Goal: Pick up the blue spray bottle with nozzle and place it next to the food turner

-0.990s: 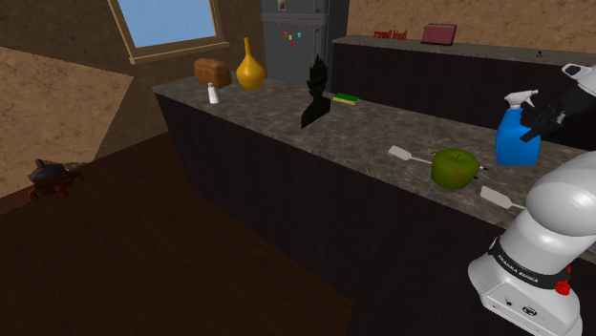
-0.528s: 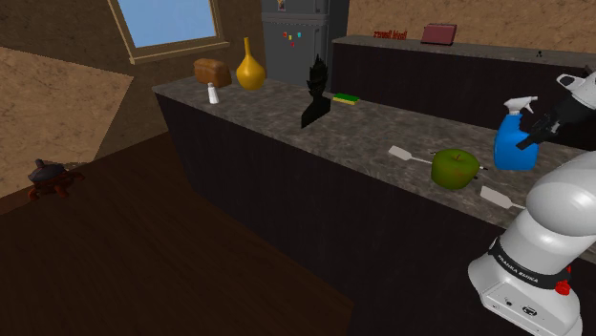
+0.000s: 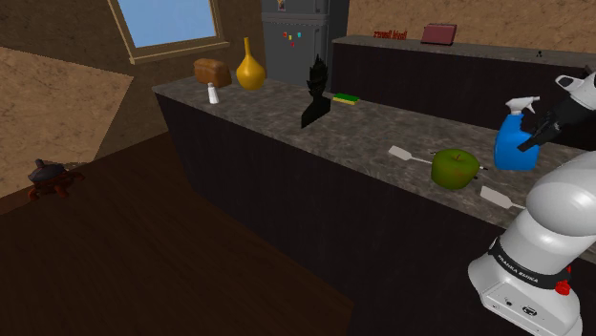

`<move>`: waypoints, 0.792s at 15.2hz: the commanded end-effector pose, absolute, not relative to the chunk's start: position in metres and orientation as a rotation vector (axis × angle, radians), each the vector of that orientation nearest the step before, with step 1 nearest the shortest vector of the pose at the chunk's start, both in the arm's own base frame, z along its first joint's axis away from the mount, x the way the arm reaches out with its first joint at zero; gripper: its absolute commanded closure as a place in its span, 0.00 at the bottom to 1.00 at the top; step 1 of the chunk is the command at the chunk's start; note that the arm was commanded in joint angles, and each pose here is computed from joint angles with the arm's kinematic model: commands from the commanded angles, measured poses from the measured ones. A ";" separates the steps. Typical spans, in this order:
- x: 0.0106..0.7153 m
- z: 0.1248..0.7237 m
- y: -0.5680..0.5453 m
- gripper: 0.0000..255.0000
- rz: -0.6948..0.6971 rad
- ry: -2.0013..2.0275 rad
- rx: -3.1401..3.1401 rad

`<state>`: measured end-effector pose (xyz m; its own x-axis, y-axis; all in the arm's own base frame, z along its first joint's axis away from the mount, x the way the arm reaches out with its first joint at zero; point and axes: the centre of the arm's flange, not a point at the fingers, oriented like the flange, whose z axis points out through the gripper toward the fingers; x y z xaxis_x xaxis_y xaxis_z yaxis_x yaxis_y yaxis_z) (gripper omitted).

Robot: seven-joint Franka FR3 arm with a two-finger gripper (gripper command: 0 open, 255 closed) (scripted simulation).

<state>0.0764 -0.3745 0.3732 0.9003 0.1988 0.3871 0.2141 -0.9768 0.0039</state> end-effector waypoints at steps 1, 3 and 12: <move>0.077 0.373 -0.374 0.00 -0.609 -0.329 -3.023; 0.077 0.373 -0.374 0.00 -0.609 -0.329 -3.023; 0.057 0.419 -0.379 0.00 -0.609 -0.329 -3.023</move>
